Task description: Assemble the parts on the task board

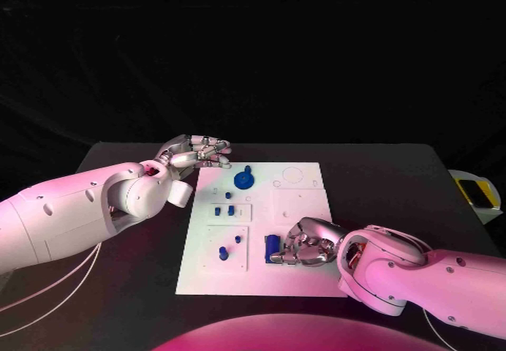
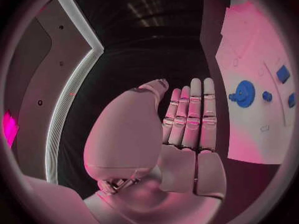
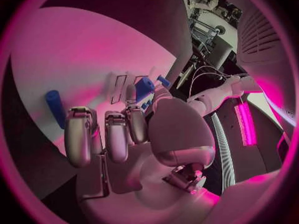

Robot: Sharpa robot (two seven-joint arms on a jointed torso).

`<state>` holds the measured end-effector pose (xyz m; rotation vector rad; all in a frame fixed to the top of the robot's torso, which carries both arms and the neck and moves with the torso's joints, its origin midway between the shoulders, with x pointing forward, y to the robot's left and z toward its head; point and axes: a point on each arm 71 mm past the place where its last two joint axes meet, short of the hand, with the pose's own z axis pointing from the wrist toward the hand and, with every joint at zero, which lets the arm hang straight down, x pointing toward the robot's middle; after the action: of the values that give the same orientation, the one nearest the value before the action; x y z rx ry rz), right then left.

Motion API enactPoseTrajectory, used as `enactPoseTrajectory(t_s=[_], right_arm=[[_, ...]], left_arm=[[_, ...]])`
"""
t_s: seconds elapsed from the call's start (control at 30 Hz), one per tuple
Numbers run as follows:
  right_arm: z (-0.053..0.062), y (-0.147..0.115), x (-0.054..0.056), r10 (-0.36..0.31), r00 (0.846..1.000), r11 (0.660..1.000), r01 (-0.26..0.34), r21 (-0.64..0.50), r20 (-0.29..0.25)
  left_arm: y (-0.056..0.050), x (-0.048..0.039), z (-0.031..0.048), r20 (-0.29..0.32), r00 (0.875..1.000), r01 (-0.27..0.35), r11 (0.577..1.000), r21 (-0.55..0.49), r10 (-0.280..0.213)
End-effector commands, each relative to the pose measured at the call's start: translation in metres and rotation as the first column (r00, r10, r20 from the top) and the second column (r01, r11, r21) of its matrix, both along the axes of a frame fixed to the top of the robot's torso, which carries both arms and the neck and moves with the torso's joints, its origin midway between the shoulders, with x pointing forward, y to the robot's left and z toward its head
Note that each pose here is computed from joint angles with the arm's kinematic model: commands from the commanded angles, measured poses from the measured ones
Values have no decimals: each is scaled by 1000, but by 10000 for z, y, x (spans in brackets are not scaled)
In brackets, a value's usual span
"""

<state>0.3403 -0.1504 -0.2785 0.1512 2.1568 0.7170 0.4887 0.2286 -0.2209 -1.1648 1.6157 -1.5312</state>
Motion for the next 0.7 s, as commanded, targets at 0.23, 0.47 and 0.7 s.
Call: enactPoseTrajectory(t_s=[0.23,0.47,0.7], right_arm=[[-48,-10,4,18,999,999,-19,-28,-35],[-64,-54,29,-12,999,999,10,-41,-36],[-63,-83,34,-25,999,999,24,-43,-33]], left_arm=[[-17,-10,2,-2,1000,17,1000,-14,-17],[-3,-10,6,4,1000,9,1000,-14,-9],[2,-11,7,5,1000,9,1000,-14,-9]])
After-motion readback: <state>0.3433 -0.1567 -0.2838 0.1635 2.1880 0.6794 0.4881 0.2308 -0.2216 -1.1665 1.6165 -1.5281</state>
